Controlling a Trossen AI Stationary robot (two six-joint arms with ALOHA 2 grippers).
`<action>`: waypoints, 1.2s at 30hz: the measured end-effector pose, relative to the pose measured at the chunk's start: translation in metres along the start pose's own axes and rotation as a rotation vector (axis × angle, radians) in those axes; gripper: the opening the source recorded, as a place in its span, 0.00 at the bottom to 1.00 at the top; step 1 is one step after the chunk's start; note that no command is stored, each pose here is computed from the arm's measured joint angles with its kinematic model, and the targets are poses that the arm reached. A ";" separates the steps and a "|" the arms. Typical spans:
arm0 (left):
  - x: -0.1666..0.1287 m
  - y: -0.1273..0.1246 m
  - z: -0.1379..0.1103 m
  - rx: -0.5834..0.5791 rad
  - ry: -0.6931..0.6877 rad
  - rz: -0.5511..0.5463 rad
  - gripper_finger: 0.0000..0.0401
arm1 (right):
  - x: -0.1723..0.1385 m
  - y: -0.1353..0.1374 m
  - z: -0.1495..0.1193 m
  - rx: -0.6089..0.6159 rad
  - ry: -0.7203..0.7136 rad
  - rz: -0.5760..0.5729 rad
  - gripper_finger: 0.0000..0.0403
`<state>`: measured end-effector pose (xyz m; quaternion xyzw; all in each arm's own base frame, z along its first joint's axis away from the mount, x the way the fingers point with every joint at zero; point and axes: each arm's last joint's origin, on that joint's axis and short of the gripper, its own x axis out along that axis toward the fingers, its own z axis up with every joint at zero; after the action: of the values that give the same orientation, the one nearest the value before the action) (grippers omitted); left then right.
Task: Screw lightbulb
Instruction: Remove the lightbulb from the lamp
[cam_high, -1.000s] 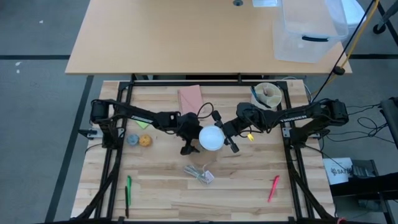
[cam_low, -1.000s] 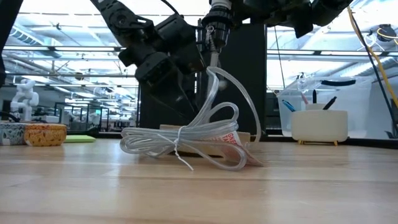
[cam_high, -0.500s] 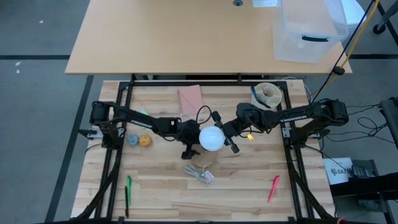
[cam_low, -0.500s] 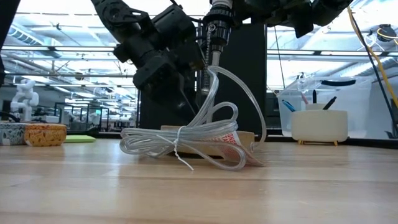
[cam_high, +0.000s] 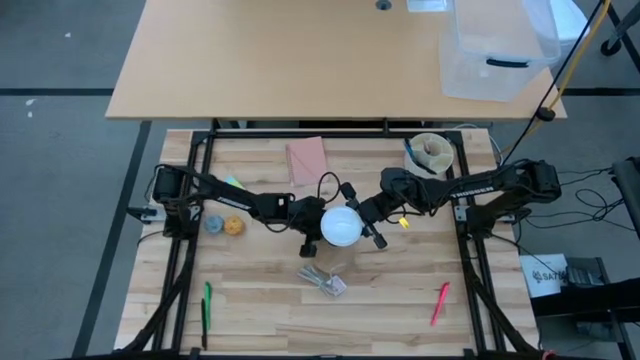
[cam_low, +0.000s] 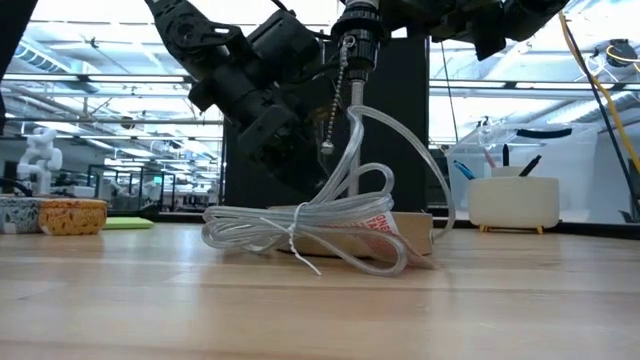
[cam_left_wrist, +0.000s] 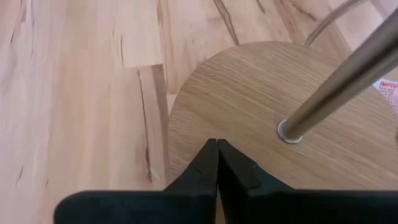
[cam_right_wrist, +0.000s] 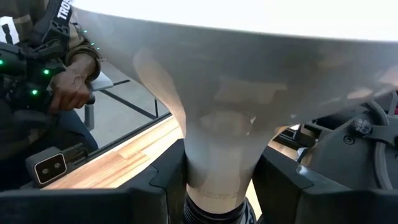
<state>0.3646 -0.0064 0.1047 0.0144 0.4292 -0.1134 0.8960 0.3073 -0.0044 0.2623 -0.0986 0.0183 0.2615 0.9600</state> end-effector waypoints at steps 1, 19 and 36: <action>0.002 0.000 0.000 -0.003 -0.002 -0.001 0.01 | 0.000 0.000 0.000 0.000 0.001 0.000 0.35; -0.035 -0.005 0.015 0.054 -0.033 0.061 0.00 | -0.001 -0.001 0.000 -0.021 0.008 -0.024 0.35; -0.055 -0.010 0.012 -0.001 0.029 0.111 0.00 | -0.001 -0.002 0.000 -0.010 0.015 -0.019 0.35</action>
<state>0.3388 -0.0073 0.1556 0.0395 0.4407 -0.0630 0.8946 0.3071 -0.0065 0.2624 -0.1056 0.0233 0.2515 0.9618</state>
